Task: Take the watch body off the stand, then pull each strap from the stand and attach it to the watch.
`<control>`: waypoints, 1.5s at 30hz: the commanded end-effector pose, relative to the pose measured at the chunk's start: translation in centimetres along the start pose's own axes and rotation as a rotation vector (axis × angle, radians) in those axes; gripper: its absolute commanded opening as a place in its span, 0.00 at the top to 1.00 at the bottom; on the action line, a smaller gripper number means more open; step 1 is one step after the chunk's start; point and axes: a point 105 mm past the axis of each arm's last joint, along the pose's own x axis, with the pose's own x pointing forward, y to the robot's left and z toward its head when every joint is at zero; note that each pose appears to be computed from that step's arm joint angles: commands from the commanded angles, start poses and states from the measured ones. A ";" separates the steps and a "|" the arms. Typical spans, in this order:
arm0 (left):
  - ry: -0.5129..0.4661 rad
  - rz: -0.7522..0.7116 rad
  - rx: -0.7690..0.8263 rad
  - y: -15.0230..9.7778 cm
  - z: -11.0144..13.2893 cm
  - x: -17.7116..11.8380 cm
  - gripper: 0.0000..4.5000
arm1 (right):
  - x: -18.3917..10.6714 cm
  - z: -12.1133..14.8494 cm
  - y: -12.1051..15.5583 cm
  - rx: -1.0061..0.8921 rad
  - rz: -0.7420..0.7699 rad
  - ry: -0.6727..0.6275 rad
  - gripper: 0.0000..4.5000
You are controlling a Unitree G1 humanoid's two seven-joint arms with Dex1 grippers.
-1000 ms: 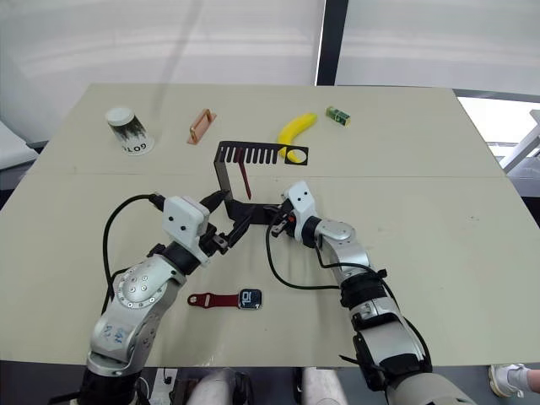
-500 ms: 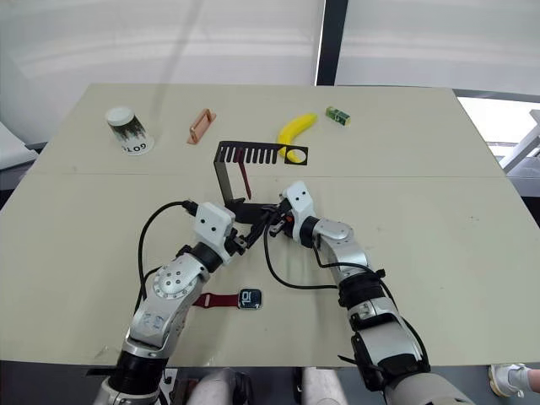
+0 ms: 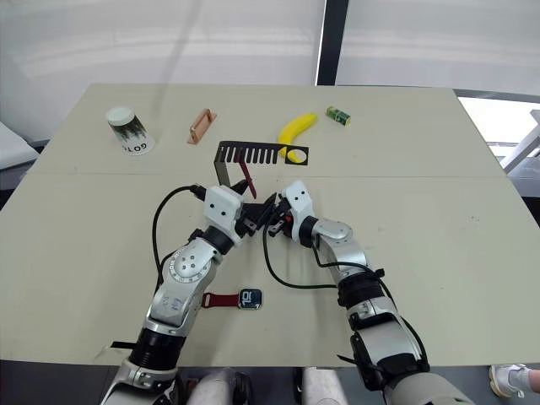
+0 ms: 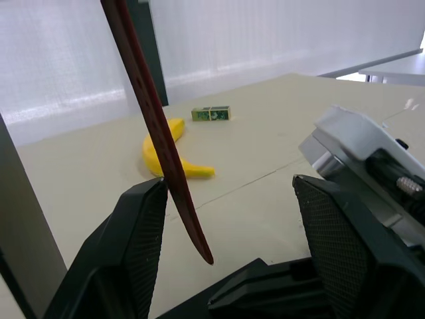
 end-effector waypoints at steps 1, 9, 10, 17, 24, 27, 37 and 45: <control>-0.050 0.028 0.007 0.4 1.2 0.4 0.28 | 0.0 -1.2 0.7 0.015 0.025 0.040 1.00; -0.069 0.052 0.010 0.7 1.4 0.5 0.28 | -0.2 -1.4 0.8 0.012 0.029 0.048 1.00; -0.074 0.053 0.011 0.6 1.5 0.6 0.28 | -0.2 -1.5 0.8 0.013 0.030 0.049 1.00; -0.109 0.072 0.015 0.9 2.2 0.6 0.67 | -0.2 -1.4 1.1 0.011 0.041 0.051 1.00; -0.098 0.076 0.025 1.0 2.1 0.5 0.99 | -0.3 -1.6 1.1 0.013 0.038 0.056 1.00; -0.098 0.084 0.029 1.3 2.2 0.5 0.99 | -0.3 -1.8 1.1 0.017 0.036 0.060 1.00; -0.137 0.061 0.091 1.6 3.3 0.2 0.99 | -0.3 -2.0 1.2 0.025 0.034 0.065 1.00; -0.177 0.041 0.098 1.5 4.5 0.0 0.99 | -0.2 -2.3 1.2 0.030 0.027 0.071 1.00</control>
